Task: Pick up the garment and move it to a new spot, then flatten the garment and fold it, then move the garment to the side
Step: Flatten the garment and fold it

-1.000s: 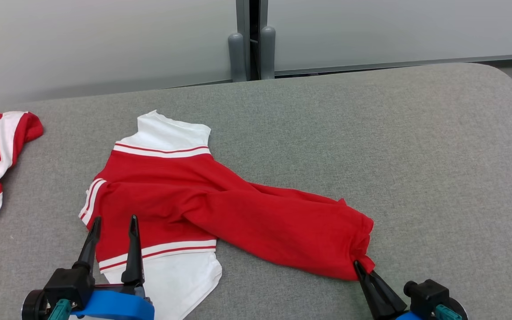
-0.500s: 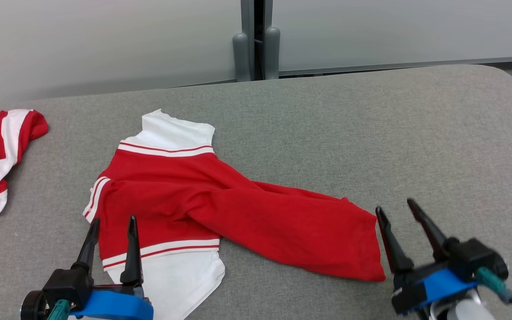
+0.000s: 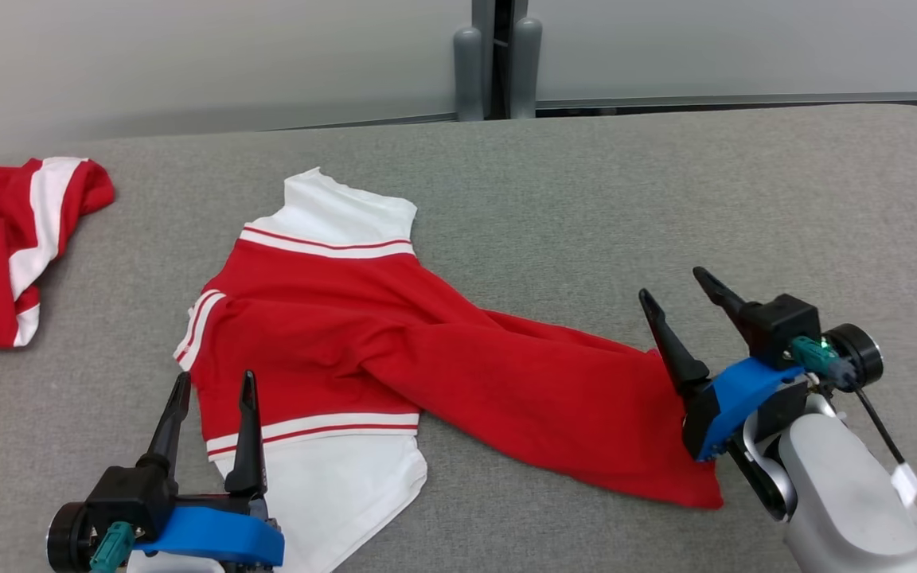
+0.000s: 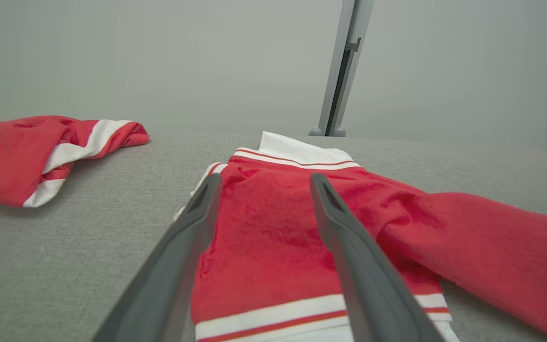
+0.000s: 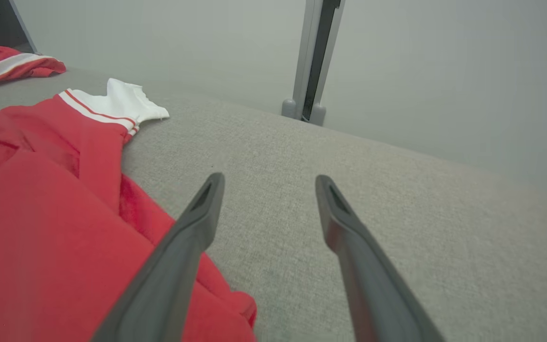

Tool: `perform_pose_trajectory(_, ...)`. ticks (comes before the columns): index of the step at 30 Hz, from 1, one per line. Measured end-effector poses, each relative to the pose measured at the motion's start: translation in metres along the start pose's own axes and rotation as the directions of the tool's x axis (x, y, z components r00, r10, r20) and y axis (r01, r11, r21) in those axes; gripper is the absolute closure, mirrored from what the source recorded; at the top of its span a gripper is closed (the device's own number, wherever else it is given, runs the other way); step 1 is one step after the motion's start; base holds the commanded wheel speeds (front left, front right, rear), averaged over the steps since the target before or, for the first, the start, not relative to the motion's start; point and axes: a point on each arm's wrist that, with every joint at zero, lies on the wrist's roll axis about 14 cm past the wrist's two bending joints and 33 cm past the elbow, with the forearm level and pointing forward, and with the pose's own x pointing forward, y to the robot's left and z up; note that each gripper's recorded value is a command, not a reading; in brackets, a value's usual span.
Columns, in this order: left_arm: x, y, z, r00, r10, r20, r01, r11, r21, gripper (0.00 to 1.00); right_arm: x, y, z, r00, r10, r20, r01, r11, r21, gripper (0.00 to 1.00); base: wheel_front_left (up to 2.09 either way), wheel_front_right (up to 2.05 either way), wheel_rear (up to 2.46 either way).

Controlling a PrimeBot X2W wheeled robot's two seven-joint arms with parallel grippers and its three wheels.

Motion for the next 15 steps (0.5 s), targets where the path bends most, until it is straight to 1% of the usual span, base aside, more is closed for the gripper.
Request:
perform_pose_trajectory(5,-0.003,0.009,-0.001,1.000,0.029,-0.004,-0.029,1.000,-0.002,0.00,0.006,0.012,-0.038,0.986,0.050,-0.162,-0.050,0.999,0.006,0.00,0.00,0.00,0.00)
perform_pose_trajectory(10,-0.003,0.012,-0.001,0.999,0.038,-0.003,-0.038,0.999,-0.001,0.00,-0.001,0.022,-0.074,0.949,0.085,-0.305,-0.079,0.996,0.031,0.00,0.00,0.00,0.00)
perform_pose_trajectory(15,-0.003,0.011,0.000,0.999,0.038,-0.002,-0.038,0.999,-0.001,0.00,-0.011,0.028,-0.094,0.917,0.108,-0.383,-0.096,0.994,0.049,0.00,0.00,0.00,0.00)
